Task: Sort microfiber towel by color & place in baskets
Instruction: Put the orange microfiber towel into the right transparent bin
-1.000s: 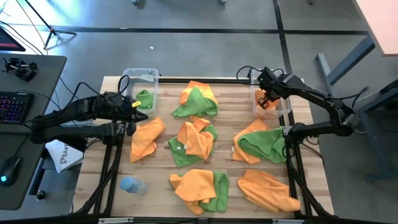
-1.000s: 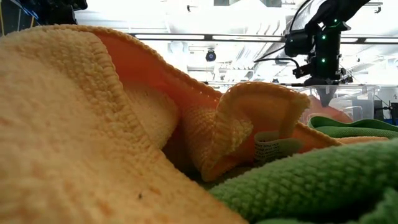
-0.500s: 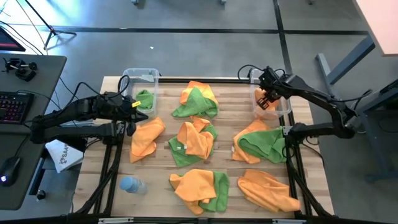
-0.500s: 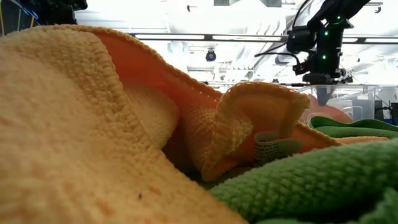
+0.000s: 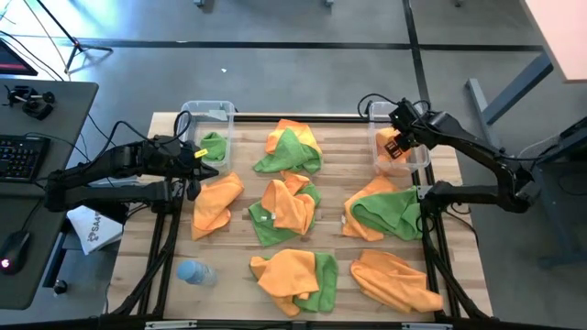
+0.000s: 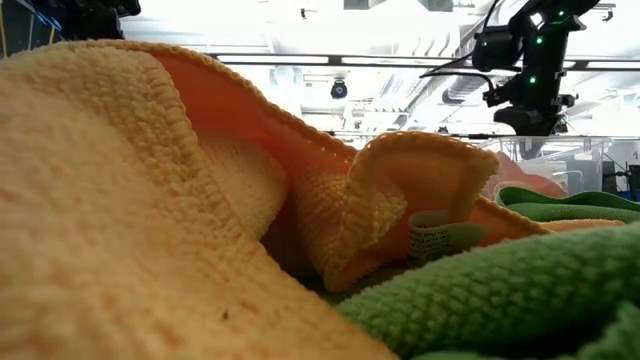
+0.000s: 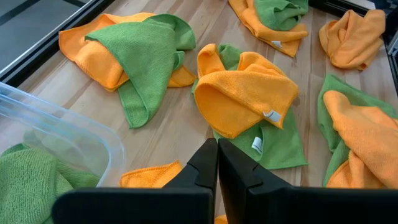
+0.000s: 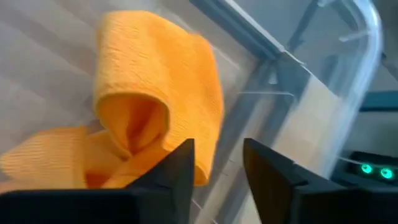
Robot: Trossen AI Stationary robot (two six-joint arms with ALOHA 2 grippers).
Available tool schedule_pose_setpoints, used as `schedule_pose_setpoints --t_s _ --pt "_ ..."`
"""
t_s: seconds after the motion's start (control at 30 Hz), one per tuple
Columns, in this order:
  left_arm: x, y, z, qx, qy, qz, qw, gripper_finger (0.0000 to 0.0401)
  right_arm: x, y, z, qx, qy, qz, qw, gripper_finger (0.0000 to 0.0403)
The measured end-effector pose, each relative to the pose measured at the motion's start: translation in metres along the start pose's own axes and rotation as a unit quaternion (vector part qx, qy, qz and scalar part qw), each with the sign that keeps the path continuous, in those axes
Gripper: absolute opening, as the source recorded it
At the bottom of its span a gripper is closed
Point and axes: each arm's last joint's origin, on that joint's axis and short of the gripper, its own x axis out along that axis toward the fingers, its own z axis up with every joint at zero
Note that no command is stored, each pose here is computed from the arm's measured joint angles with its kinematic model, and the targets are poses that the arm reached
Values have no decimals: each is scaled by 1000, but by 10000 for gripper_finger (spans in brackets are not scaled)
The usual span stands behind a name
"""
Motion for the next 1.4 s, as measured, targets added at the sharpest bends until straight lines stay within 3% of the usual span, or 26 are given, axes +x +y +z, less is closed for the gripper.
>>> schedule_pose_setpoints --t_s 0.13,0.3,0.43,0.57,0.67,0.77,1.0,1.4 --pt "0 0 0 0 0 0 1000 0 -7 -3 -7 22 -2 11 1000 175" --pt "0 0 0 0 0 0 1000 0 -24 -10 -17 75 -43 30 996 167" --pt "0 0 0 0 0 0 1000 0 -41 -16 -29 122 -95 74 985 135" --pt "0 0 0 0 0 0 1000 0 -57 -20 -41 166 -138 135 967 77" --pt "0 0 0 0 0 0 1000 0 -67 -20 -46 163 -174 182 954 19" --pt "0 0 0 1 0 0 1000 0 -76 -14 -44 151 -209 226 940 11" --pt "0 0 0 58 0 0 998 0 -92 24 -25 108 -268 311 905 3" --pt "0 0 0 53 0 0 999 0 -98 107 -5 66 -286 354 888 0"
